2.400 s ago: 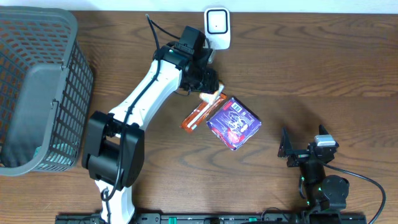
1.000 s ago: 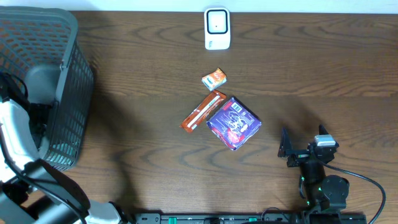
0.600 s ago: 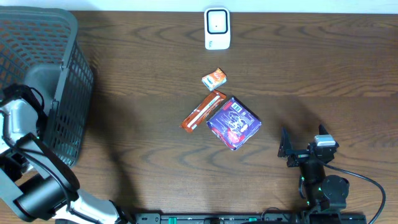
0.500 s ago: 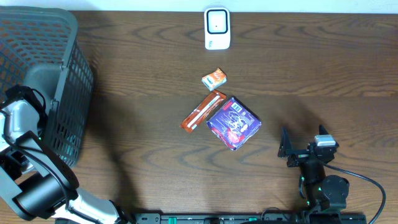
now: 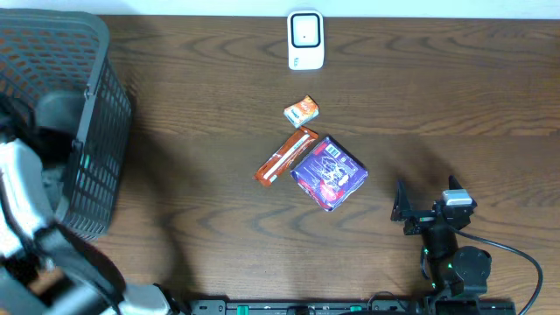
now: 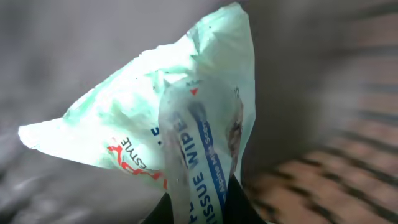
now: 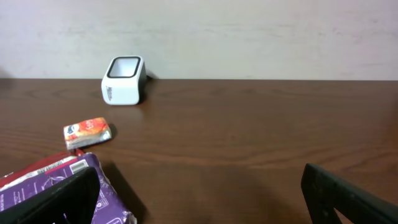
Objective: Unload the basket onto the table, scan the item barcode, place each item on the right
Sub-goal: 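Reach into the basket and grasp the teal tissue wipes pack, then carry the teal wipes pack out and drop it onto the pile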
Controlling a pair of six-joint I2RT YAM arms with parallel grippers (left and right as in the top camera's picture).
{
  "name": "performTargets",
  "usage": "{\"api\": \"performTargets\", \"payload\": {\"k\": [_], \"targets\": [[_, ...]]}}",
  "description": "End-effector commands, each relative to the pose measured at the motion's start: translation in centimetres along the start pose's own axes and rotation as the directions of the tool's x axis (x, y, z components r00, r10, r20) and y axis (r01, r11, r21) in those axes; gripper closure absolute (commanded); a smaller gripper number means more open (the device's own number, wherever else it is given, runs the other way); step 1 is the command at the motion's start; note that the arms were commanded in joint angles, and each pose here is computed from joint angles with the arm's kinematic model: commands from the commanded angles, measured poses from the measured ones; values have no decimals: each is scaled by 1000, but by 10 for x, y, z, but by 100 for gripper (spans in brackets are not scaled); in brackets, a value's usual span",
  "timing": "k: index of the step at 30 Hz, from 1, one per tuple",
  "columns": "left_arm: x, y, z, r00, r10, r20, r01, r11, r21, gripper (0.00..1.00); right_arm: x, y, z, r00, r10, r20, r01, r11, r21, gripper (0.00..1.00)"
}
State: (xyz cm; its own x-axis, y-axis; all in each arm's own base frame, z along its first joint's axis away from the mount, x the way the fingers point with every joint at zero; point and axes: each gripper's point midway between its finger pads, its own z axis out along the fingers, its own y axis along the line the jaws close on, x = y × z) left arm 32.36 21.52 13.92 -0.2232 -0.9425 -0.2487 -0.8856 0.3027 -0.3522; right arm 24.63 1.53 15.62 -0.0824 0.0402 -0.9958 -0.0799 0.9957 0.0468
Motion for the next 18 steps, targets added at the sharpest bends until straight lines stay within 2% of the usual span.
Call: {"api": "performTargets", "payload": {"k": [1, 3, 5, 6, 8, 9, 12, 14, 16, 18], "targets": [[-8, -66, -123, 968, 124, 220, -194, 924, 329, 93, 2, 0, 0, 1000, 10, -5, -10, 1000, 0, 1], [13, -84, -187, 928, 162, 336, -304, 849, 432, 93, 2, 0, 0, 1000, 10, -5, -10, 1000, 0, 1], [41, -97, -220, 876, 260, 406, -444, 764, 468, 93, 1, 0, 0, 1000, 10, -5, -10, 1000, 0, 1], [68, -110, -240, 816, 352, 459, -561, 673, 482, 93, 2, 0, 0, 1000, 10, -5, -10, 1000, 0, 1], [104, -124, -257, 723, 459, 516, -688, 539, 486, 93, 2, 0, 0, 1000, 10, -5, -10, 1000, 0, 1], [134, -135, -265, 648, 533, 545, -761, 423, 491, 93, 1, 0, 0, 1000, 10, -5, -10, 1000, 0, 1], [197, -151, -270, 500, 654, 567, -835, 190, 517, 92, 2, 0, 0, 1000, 10, -5, -10, 1000, 0, 1], [241, -156, -259, 424, 727, 540, -832, 77, 550, 93, 2, 0, 0, 1000, 10, -5, -10, 1000, 0, 1], [287, -158, -238, 345, 806, 480, -809, -4, 587, 93, 2, 0, 0, 1000, 10, -5, -10, 1000, 0, 1], [334, -159, -206, 248, 887, 391, -786, -52, 616, 92, 2, 0, 0, 1000, 10, -5, -10, 1000, 0, 1]]}}
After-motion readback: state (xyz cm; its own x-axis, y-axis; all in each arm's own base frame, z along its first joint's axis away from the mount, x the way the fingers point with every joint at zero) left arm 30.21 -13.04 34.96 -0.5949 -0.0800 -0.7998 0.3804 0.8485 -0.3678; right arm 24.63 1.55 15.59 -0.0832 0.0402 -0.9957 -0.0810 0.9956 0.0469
